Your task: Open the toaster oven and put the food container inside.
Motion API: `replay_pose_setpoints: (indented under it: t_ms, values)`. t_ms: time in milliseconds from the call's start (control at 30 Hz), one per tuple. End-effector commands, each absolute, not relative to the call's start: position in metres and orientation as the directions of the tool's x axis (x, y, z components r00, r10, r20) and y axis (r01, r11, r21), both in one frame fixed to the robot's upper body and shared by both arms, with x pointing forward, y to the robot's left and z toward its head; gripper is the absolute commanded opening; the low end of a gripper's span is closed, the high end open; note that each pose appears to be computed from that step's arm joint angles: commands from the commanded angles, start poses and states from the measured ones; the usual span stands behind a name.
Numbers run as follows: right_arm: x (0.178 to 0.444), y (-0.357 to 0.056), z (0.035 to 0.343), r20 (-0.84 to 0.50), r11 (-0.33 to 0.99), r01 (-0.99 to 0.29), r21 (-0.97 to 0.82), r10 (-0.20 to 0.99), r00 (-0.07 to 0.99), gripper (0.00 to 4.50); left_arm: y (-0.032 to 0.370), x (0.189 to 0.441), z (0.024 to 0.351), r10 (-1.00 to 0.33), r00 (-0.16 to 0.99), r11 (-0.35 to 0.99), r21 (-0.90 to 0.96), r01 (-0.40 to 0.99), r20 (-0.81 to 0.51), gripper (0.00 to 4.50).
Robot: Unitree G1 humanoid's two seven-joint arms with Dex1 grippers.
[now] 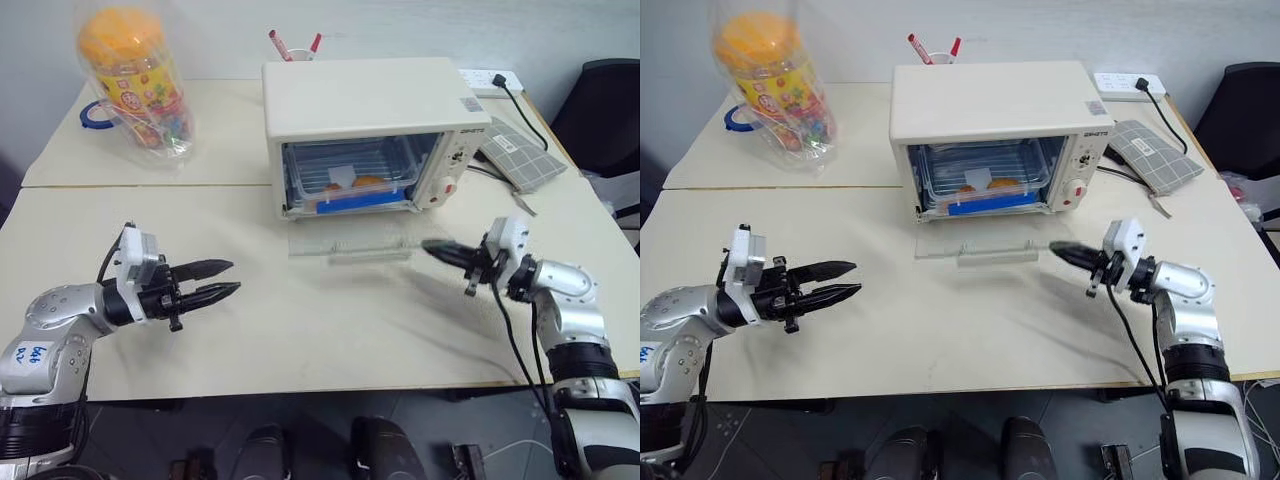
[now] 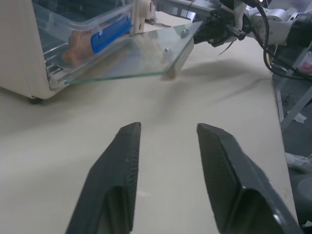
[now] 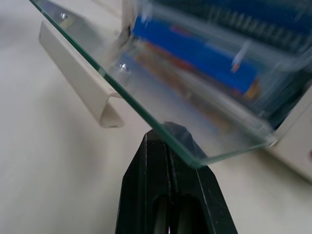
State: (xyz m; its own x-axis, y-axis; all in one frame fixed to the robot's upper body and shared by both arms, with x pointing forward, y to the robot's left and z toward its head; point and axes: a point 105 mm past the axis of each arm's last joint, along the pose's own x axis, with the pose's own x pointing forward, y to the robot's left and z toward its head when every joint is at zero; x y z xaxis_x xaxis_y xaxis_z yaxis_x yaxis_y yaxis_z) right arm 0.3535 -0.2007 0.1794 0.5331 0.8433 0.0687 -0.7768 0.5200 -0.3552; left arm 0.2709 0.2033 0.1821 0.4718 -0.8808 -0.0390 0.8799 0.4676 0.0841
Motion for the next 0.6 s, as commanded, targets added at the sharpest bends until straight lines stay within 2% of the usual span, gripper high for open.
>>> replay_pose_setpoints:
  t_ms: [33, 167, 300, 433, 500, 600]
  values:
    - [0.359, -0.202, 0.222, 0.213, 0.572, -0.729, -0.377, 0.819, 0.532, 0.0, 0.205, 0.267, 0.203, -0.872, 0.489, 0.486, 0.134, 0.864, 0.011, 3.26]
    - [0.375, -0.194, 0.246, 0.287, 0.601, -0.715, -0.357, 0.799, 0.528, 0.0, 0.204, 0.27, 0.202, -0.863, 0.504, 0.502, 0.134, 0.855, 0.014, 4.48]
    - [0.392, -0.188, 0.254, 0.308, 0.629, -0.695, -0.348, 0.777, 0.549, 0.0, 0.203, 0.274, 0.202, -0.85, 0.526, 0.527, 0.122, 0.841, 0.042, 4.48]
    - [0.394, -0.2, 0.251, 0.318, 0.661, -0.669, -0.341, 0.75, 0.579, 0.0, 0.201, 0.275, 0.201, -0.842, 0.538, 0.54, 0.097, 0.836, 0.05, 4.48]
    - [0.388, -0.207, 0.247, 0.292, 0.654, -0.666, -0.359, 0.757, 0.585, 0.0, 0.203, 0.275, 0.199, -0.834, 0.55, 0.551, 0.103, 0.828, 0.041, 4.48]
    - [0.363, -0.224, 0.249, 0.265, 0.617, -0.666, -0.419, 0.785, 0.56, 0.0, 0.217, 0.273, 0.189, -0.808, 0.589, 0.584, 0.099, 0.806, -0.024, 4.48]
